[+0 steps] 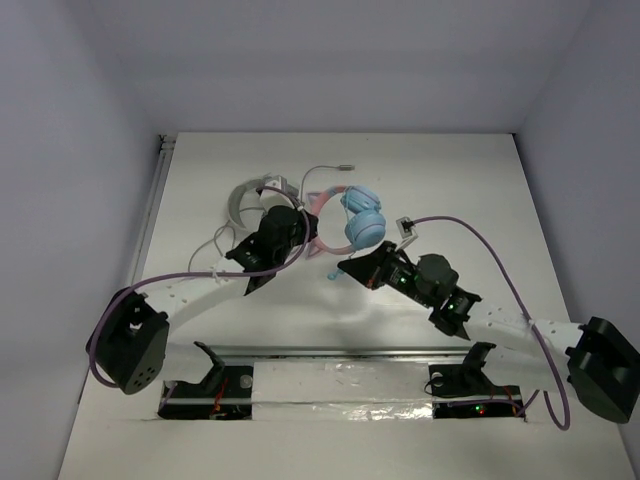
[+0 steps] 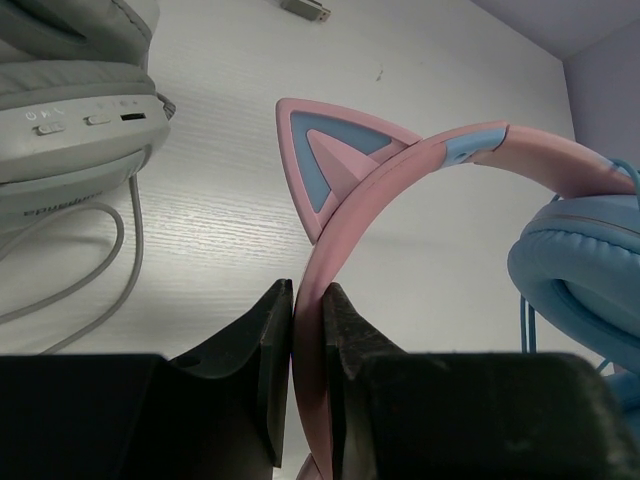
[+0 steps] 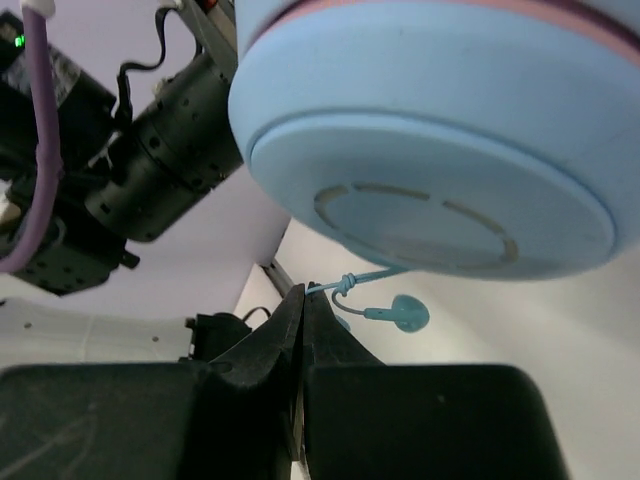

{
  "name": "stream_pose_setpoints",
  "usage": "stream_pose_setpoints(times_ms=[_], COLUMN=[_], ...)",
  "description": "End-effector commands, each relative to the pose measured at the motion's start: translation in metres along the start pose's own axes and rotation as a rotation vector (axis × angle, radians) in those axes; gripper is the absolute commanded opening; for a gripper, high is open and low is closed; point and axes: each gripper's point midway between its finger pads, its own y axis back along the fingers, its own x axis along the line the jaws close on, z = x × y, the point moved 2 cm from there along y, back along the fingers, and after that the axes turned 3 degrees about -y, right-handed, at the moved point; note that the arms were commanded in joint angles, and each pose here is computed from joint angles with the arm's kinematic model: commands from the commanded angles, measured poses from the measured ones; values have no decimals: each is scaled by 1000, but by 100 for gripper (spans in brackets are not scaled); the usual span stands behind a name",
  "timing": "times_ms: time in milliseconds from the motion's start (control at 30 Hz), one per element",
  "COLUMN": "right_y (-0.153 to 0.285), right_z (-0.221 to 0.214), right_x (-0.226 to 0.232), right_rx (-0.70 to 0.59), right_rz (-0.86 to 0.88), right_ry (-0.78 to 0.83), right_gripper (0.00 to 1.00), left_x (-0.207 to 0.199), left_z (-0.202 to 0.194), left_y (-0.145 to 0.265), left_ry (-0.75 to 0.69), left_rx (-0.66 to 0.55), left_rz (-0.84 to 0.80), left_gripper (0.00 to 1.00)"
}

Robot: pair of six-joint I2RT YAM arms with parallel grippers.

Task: Wrap the headphones

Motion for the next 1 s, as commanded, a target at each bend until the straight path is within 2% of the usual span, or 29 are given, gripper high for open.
stream_pose_setpoints(times_ms=[0, 200, 333, 500, 533, 633, 700, 967], right_y=[-11, -18, -17, -8, -8, -10, -12, -25], right_z=[24, 32, 51, 66, 68, 72, 71, 64], right_x=[46, 50, 40, 37, 35, 28, 21, -4], right_rx=[-86, -132, -256, -351, -367, -393, -402, -412], right_rz=[139, 165, 104, 91, 82, 42, 15, -78], right_ry=[-89, -187, -237, -293, -308, -353, -384, -442], right_gripper=[0, 0, 0, 1, 5, 9, 19, 30], left_x=[-19, -21, -23, -18, -18, -18, -17, -12], left_z=[22, -3, -18, -29, -30, -33, -38, -59], left_y=[-3, -2, 0, 3, 3, 5, 5, 4], left_ry=[85, 71, 69, 72, 74, 74, 67, 35], left_rx=[-131, -98, -74, -62, -61, -59, -47, 6], left_rz=[-41, -39, -41, -35, -34, -33, -29, -8], left_gripper=[0, 0, 0, 0, 0, 0, 0, 0])
